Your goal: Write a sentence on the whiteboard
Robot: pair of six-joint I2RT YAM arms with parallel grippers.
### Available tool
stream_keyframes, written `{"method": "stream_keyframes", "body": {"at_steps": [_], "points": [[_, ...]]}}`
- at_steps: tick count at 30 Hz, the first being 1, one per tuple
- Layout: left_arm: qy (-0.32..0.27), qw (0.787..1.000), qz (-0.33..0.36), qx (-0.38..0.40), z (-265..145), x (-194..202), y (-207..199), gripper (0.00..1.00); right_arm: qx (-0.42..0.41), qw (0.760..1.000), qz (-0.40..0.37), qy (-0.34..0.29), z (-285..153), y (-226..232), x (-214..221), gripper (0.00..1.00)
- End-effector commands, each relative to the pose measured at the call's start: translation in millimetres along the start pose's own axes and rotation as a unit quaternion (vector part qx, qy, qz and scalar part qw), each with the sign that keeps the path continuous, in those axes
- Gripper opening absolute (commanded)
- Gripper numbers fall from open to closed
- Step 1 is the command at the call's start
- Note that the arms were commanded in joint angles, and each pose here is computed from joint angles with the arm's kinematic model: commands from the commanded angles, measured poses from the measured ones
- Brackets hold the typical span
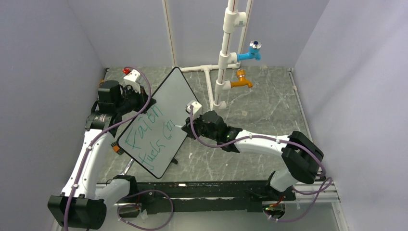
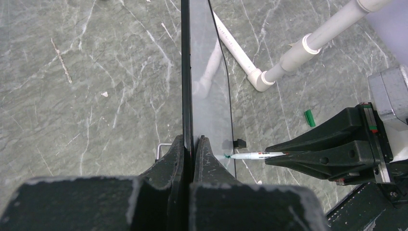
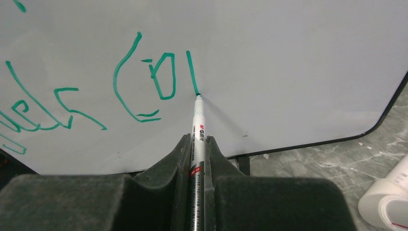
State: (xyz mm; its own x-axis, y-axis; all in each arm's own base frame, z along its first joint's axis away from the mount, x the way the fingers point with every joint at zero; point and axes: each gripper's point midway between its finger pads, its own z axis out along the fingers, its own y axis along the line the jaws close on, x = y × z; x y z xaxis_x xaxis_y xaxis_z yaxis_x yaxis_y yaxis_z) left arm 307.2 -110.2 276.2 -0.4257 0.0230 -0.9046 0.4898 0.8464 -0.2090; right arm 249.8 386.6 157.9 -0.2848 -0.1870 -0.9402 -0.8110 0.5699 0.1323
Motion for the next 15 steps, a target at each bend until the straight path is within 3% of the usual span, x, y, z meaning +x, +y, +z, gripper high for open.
{"method": "stream_keyframes", "body": {"at_steps": [1,15], "points": [[0.067,0.997,0.035,-0.033,-1,39,18,0.00,0.027,0.999,-0.013,-0.040,1,-8,-38,0.00],[0.064,0.997,0.037,-0.032,-2,38,17,0.00,0.034,0.997,-0.032,-0.056,13,-10,-70,0.00]]}}
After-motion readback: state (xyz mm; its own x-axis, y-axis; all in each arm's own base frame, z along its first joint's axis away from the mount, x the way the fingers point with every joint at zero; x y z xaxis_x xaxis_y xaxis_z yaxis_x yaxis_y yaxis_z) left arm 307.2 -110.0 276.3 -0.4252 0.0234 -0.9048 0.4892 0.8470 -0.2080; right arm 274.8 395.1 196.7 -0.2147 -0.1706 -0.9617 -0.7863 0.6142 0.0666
